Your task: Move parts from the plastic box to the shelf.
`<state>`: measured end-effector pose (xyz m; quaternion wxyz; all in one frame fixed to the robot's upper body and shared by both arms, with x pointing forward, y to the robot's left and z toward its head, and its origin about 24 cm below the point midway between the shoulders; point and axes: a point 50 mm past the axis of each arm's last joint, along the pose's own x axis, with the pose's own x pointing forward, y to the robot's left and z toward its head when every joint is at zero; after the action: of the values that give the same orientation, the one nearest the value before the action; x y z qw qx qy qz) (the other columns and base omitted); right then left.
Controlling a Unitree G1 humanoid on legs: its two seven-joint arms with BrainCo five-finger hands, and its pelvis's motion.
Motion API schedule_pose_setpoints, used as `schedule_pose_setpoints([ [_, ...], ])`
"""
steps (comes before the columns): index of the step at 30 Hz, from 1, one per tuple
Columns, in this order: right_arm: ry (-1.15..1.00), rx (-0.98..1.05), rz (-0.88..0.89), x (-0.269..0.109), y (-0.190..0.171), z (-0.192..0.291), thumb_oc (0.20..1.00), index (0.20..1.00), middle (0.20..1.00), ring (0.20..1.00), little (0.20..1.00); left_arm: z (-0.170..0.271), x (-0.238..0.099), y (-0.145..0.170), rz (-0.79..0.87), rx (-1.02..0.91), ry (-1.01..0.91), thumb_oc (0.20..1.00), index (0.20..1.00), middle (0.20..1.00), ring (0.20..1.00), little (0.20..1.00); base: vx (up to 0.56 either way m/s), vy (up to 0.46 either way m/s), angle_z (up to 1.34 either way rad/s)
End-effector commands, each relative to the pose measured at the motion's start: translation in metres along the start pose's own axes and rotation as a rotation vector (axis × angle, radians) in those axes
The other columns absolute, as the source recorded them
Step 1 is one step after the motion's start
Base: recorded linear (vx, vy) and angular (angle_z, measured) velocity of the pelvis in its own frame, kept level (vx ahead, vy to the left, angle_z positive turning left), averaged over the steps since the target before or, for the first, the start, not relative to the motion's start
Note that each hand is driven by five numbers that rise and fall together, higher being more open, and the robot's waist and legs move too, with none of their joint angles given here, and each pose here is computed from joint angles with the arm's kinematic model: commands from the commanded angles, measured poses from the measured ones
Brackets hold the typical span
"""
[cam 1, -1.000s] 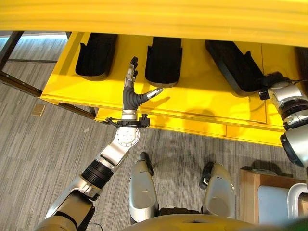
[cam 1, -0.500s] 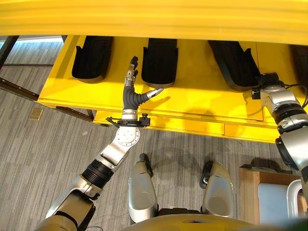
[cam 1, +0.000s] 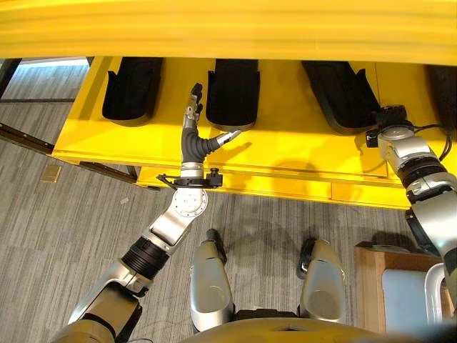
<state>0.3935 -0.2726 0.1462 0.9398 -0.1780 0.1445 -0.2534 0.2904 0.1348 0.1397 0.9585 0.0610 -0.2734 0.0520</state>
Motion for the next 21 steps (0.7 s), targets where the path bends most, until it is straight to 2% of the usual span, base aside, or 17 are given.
schedule_pose_setpoints([
  [1,0.129,0.155,0.254,-0.022,0.068,-0.03,0.2,0.2,0.2,0.2,0.2,0.028,0.012,-0.007,0.007,-0.109,-0.13,1.0,1.0,1.0,1.0,1.0,0.0,0.0,0.0],
  [14,0.106,0.206,0.361,-0.041,0.098,-0.039,0.2,0.2,0.2,0.2,0.2,0.031,0.011,-0.007,0.024,-0.112,-0.141,1.0,1.0,1.0,1.0,1.0,0.0,0.003,-0.01],
  [21,0.08,0.198,0.363,-0.05,0.107,-0.042,0.2,0.2,0.2,0.2,0.2,0.032,0.01,-0.008,0.026,-0.111,-0.144,1.0,1.0,1.0,1.0,1.0,0.0,0.0,0.0],
])
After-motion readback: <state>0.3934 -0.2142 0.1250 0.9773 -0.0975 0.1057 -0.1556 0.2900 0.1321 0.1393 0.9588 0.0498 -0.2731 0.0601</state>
